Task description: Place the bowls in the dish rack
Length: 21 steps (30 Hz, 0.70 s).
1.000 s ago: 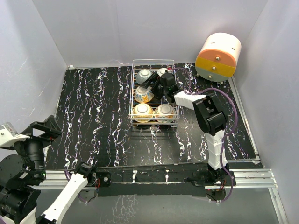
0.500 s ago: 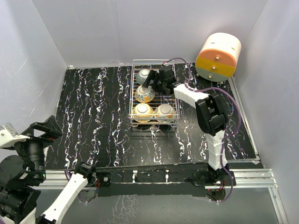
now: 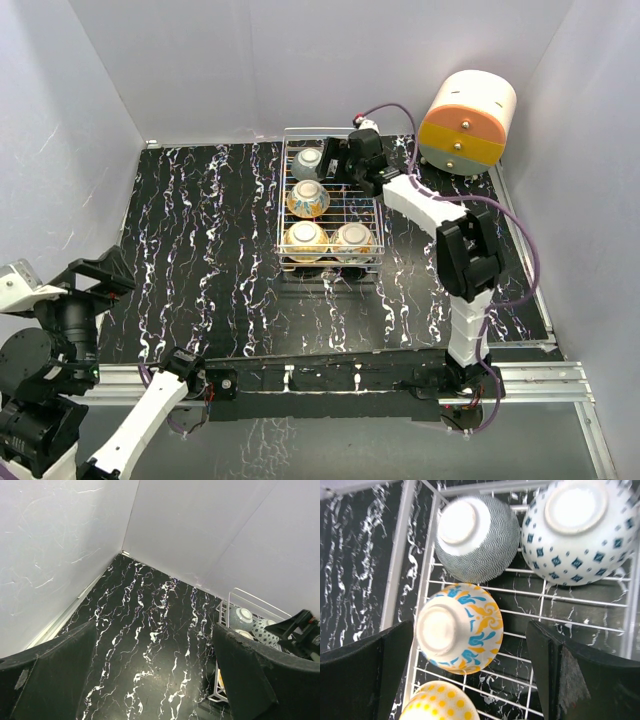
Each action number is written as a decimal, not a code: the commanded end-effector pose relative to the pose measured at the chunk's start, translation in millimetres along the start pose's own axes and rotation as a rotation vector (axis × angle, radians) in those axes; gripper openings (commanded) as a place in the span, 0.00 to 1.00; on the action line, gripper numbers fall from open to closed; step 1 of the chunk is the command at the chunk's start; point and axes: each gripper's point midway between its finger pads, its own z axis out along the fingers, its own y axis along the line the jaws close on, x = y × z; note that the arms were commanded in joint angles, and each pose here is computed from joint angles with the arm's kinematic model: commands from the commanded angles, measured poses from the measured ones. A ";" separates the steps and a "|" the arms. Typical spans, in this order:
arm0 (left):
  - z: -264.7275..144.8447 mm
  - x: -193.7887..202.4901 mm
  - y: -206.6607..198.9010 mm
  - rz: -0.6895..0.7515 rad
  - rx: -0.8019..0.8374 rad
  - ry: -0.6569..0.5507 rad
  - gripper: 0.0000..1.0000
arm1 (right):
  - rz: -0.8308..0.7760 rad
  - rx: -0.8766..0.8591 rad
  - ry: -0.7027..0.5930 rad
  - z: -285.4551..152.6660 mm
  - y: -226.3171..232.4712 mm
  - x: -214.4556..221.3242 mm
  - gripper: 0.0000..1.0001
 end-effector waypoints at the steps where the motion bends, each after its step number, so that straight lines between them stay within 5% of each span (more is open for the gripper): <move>1: 13.1 5.6 -15.4 0.036 0.024 0.037 0.97 | -0.111 -0.024 -0.190 -60.8 28.2 -70.7 0.99; 13: 39.3 44.7 -58.9 0.079 0.139 0.175 0.97 | -0.232 0.080 -0.088 -116.2 -3.1 -42.9 0.99; 21: 59.9 80.5 -85.7 0.092 0.199 0.259 0.97 | -0.275 0.148 -0.143 -159.2 -23.7 -42.6 0.99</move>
